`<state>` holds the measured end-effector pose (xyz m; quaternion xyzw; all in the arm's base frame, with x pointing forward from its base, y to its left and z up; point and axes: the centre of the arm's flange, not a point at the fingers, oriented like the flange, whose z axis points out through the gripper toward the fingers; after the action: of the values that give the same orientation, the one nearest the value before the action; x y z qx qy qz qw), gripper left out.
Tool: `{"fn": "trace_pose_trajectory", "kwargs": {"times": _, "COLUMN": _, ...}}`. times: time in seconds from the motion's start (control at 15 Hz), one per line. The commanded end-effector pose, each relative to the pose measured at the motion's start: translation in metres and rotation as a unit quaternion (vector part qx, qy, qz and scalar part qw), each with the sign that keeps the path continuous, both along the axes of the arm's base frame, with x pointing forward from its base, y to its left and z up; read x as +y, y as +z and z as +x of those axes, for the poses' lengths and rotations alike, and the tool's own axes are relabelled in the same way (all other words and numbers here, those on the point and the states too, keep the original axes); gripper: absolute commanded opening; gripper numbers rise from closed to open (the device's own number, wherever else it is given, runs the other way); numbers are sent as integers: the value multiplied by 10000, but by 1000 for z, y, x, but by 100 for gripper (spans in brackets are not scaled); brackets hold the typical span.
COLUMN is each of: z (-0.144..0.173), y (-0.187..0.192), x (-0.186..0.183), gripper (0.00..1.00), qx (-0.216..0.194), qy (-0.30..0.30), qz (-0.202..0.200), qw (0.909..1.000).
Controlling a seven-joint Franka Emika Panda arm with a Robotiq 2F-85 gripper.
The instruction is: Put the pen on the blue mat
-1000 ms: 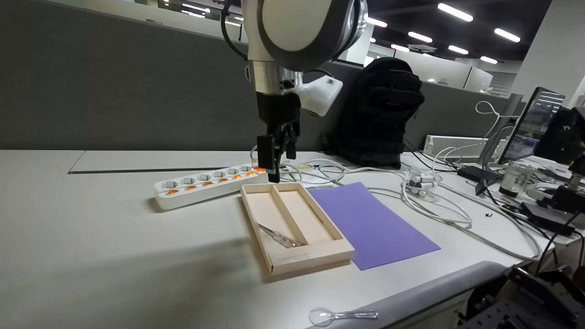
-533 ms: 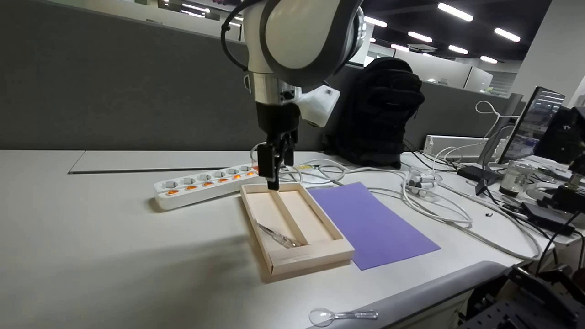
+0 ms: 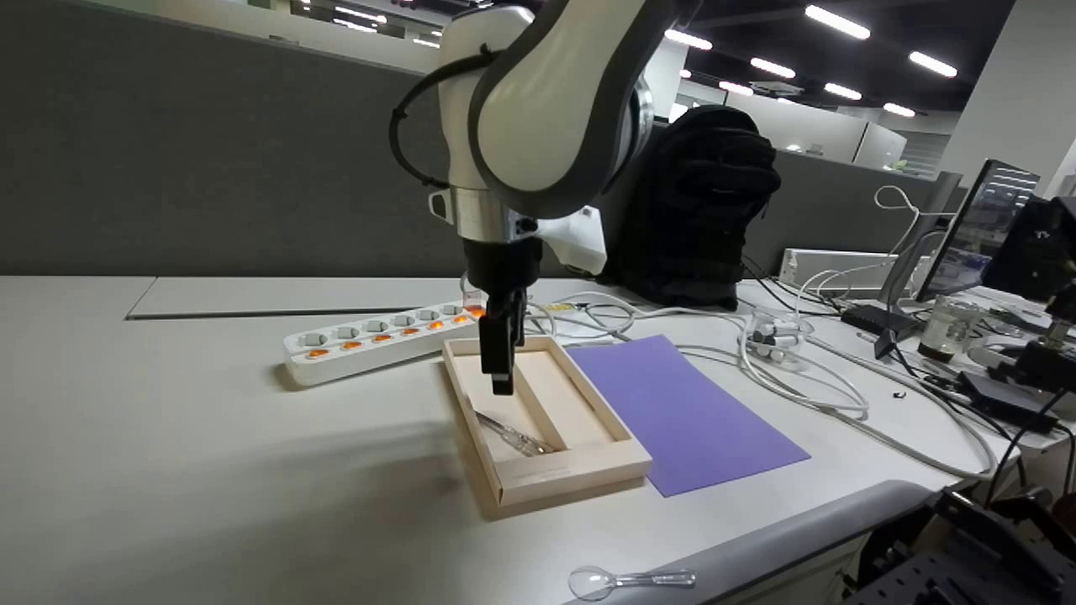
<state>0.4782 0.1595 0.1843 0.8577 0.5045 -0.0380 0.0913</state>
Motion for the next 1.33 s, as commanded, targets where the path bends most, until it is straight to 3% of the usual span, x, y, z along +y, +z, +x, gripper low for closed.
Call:
{"fn": "trace_pose_trajectory", "kwargs": {"times": 0.0, "z": 15, "y": -25, "x": -3, "gripper": 100, "qx": 314, "qy": 474, "qz": 27, "qw": 9984}}
{"fn": "trace_pose_trajectory", "kwargs": {"times": 0.47, "z": 17, "y": -50, "x": 2, "gripper": 100, "qx": 600, "qy": 1024, "qz": -29, "qw": 9929}}
{"fn": "trace_pose_trajectory", "kwargs": {"times": 0.93, "z": 17, "y": -66, "x": 1, "gripper": 100, "qx": 616, "qy": 975, "qz": -226, "qw": 9931}}
{"fn": "trace_pose_trajectory", "kwargs": {"times": 1.0, "z": 17, "y": -67, "x": 1, "gripper": 75, "qx": 594, "qy": 941, "qz": -215, "qw": 9936}}
{"fn": "trace_pose_trajectory", "kwargs": {"times": 1.07, "z": 17, "y": -67, "x": 1, "gripper": 73, "qx": 589, "qy": 914, "qz": -214, "qw": 9938}}
{"fn": "trace_pose_trajectory", "kwargs": {"times": 1.27, "z": 16, "y": -68, "x": 2, "gripper": 51, "qx": 595, "qy": 808, "qz": -196, "qw": 9948}}
